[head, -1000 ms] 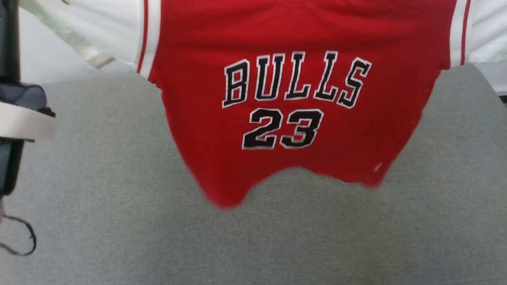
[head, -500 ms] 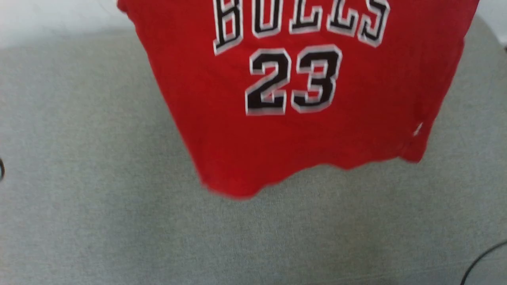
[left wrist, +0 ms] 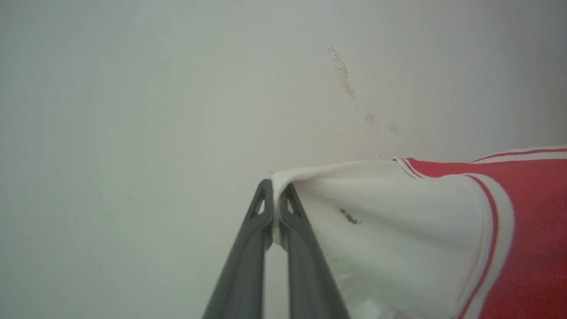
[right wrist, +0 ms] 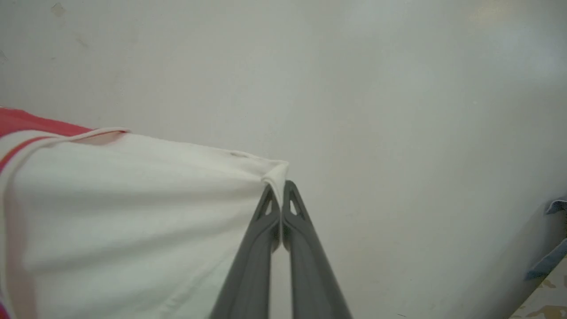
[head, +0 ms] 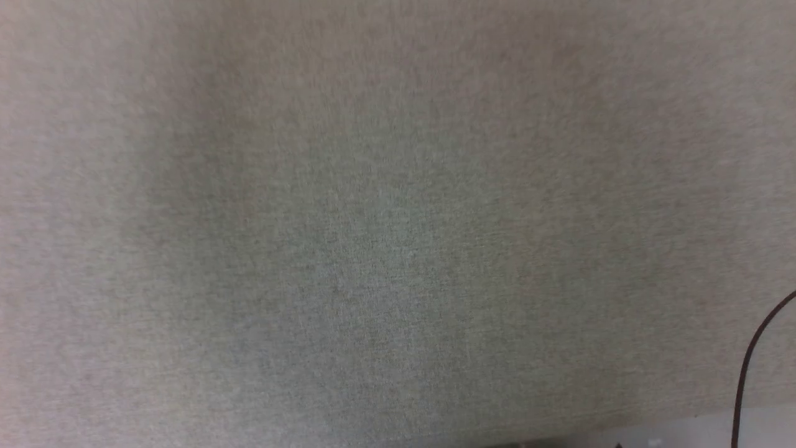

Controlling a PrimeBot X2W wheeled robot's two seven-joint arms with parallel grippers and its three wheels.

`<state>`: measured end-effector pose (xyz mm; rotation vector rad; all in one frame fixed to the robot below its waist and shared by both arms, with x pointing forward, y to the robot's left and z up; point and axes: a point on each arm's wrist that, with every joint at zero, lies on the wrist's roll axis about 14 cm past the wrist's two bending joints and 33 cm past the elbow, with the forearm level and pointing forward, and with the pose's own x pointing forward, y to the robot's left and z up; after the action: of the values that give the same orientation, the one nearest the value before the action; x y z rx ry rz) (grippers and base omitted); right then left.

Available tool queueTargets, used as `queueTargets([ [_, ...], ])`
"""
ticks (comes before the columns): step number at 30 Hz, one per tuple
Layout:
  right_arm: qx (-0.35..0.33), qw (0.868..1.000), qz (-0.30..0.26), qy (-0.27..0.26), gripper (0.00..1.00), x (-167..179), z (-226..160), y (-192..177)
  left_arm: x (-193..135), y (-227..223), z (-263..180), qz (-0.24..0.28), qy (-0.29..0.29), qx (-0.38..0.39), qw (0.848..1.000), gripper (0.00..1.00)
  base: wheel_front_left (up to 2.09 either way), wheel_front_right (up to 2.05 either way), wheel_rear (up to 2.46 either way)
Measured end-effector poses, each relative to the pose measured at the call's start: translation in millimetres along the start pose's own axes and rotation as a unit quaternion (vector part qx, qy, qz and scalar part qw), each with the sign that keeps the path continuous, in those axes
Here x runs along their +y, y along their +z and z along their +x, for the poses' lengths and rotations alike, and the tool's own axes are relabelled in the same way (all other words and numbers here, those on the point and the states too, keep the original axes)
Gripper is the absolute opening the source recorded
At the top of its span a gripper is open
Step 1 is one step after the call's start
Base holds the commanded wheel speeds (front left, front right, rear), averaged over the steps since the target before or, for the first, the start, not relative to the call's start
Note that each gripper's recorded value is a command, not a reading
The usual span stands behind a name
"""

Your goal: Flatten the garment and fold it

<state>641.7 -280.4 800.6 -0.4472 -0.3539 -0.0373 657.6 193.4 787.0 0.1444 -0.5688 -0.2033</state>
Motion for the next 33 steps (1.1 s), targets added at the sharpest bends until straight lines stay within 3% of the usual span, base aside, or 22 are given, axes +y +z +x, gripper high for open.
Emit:
queueTargets([
  [7, 0.02, 0.999, 0.022, 0.015, 0.0, 43, 33, -57, 5, -50, 19, -0.027, 0.018, -0.01, 0.999, 0.0, 0.0, 0.0, 0.0],
  [16, 0.067, 0.994, 0.062, 0.059, 0.0, 109, 28, -134, 3, -141, -13, -0.03, 0.022, 0.073, 0.997, 0.0, 0.0, 0.0, 0.0],
  [24, 0.142, 0.981, 0.096, 0.096, 0.0, 153, -41, -199, -36, -206, -99, -0.045, -0.016, 0.192, 0.98, 0.0, 0.0, 0.0, 0.0],
  [33, 0.208, 0.96, 0.108, 0.152, 0.0, 177, -155, -223, -92, -219, -238, -0.068, -0.095, 0.321, 0.94, 0.0, 0.0, 0.0, 0.0],
])
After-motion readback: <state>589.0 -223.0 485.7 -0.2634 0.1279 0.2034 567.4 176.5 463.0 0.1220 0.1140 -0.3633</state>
